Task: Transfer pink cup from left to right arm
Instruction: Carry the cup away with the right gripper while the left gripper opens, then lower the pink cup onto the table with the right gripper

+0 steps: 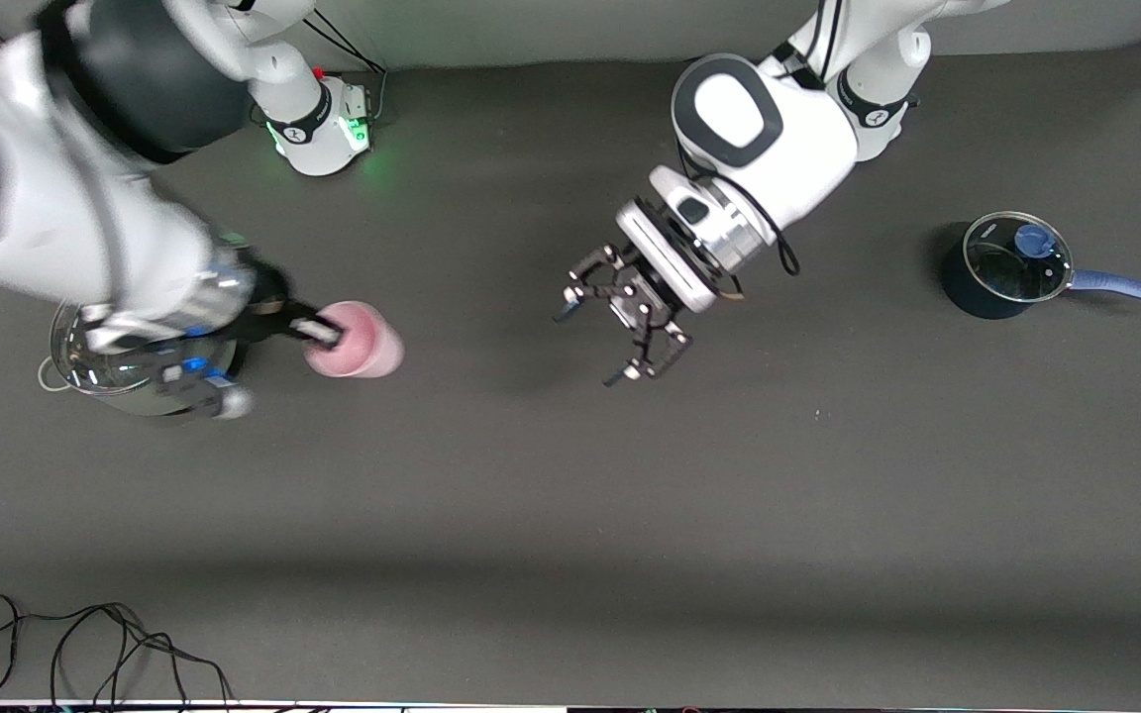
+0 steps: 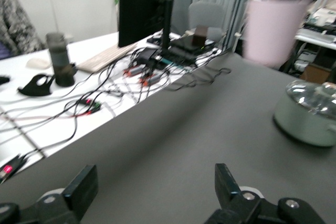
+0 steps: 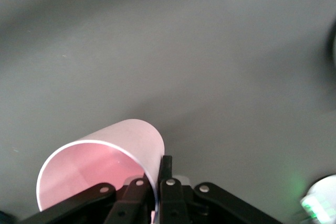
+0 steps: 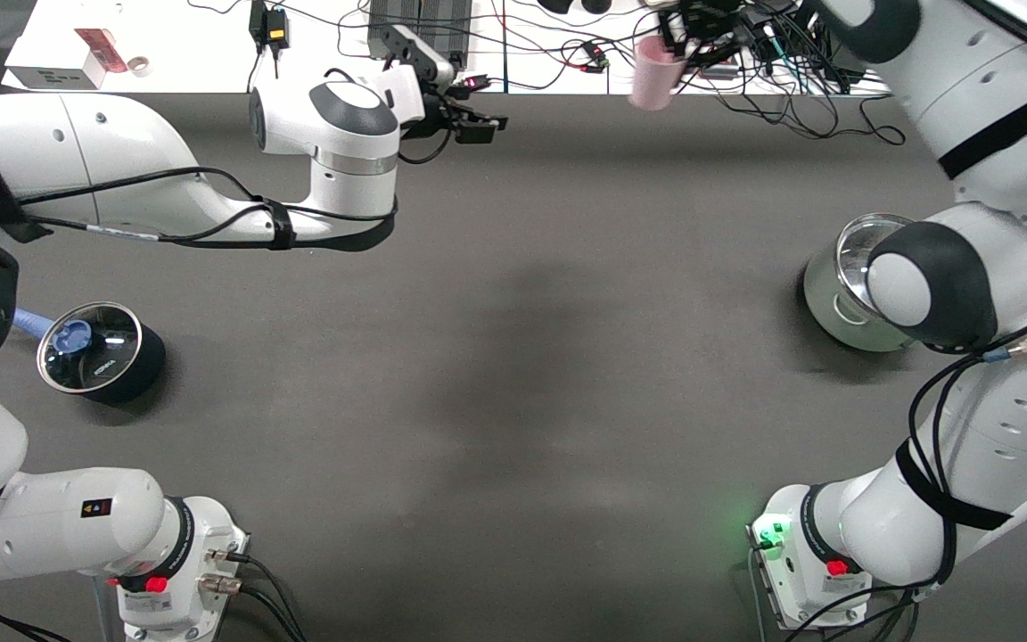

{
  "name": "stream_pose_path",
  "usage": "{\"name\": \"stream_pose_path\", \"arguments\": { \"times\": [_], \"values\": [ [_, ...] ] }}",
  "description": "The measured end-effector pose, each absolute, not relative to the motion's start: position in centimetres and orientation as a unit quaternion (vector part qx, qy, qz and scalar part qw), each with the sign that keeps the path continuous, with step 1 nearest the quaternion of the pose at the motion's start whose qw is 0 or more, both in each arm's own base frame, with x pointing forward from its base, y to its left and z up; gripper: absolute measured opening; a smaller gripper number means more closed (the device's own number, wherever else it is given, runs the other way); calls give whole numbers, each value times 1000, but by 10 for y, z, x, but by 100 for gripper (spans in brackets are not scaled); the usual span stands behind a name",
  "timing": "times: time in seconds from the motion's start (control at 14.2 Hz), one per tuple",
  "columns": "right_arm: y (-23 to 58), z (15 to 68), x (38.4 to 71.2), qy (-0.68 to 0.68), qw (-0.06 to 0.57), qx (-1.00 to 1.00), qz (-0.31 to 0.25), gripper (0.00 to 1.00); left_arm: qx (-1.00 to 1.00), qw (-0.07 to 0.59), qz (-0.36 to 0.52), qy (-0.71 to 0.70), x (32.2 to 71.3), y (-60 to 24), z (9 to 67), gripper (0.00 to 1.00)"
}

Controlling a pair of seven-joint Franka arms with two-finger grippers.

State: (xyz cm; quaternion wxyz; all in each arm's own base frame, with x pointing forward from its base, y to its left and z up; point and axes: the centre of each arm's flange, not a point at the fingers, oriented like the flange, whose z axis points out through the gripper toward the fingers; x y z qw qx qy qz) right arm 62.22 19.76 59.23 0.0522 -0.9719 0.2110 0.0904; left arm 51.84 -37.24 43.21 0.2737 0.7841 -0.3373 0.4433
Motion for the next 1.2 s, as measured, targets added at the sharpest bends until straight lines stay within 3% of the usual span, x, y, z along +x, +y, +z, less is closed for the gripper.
{"name": "stream_pose_path", "arguments": {
  "times": [0.35,0.64,0.99,1.2],
  "values": [
    [92,581,626,113,16,-989,91,5,773,365,408,-321,574,-298,389,100],
    [49,547,632,68,-3,-993,100,5,763,414,372,-328,585,-262,374,100],
    [-1,481,631,51,6,-997,66,5,812,456,175,-321,613,-190,411,100],
    [-14,439,621,58,9,-997,52,5,855,401,76,-320,624,-139,456,100]
  ]
}}
